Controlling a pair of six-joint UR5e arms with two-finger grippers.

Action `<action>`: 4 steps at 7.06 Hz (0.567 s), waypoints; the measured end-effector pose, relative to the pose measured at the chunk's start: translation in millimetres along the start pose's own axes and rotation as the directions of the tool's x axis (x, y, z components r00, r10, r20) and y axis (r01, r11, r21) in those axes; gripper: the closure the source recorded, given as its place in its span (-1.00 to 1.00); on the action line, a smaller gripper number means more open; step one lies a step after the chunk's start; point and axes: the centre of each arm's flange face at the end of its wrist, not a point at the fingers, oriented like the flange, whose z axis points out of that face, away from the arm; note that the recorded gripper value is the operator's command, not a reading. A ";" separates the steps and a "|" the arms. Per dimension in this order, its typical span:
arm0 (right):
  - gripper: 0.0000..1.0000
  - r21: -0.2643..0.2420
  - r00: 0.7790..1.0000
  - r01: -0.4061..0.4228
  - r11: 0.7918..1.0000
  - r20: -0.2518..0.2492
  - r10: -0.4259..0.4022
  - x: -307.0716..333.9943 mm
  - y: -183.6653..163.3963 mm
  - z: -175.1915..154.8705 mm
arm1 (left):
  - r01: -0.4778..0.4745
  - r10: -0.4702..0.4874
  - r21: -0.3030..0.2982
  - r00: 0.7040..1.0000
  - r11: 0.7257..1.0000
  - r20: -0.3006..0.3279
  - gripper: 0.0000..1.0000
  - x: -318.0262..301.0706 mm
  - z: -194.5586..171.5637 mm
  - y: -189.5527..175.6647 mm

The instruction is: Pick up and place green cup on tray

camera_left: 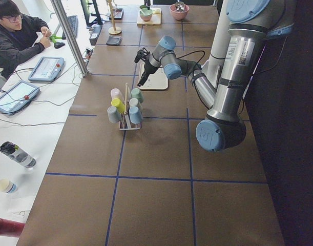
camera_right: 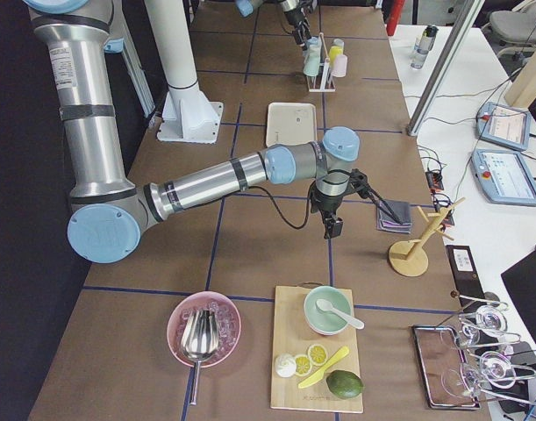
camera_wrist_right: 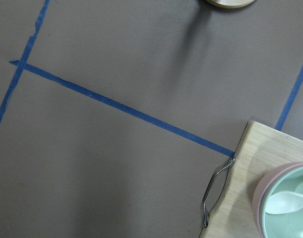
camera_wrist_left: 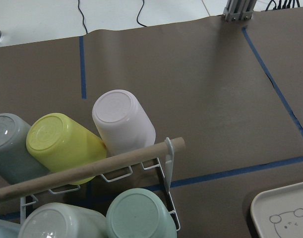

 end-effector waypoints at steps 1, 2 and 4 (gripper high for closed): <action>-1.00 0.003 1.000 0.002 1.000 0.000 -0.002 -1.5 0.2 -1.7 | 0.006 -0.006 -0.009 1.000 1.000 0.011 -1.00 -0.1 1.1 0.0; -1.00 0.005 1.000 0.003 1.000 0.000 -0.003 -2.2 0.3 -2.5 | 0.011 -0.011 -0.012 1.000 1.000 0.018 -1.00 -0.9 2.1 0.4; -1.00 0.006 1.000 0.003 1.000 -0.001 -0.003 -2.4 0.4 -2.8 | 0.020 -0.020 -0.001 0.999 1.000 0.036 -1.00 -3.1 5.2 0.0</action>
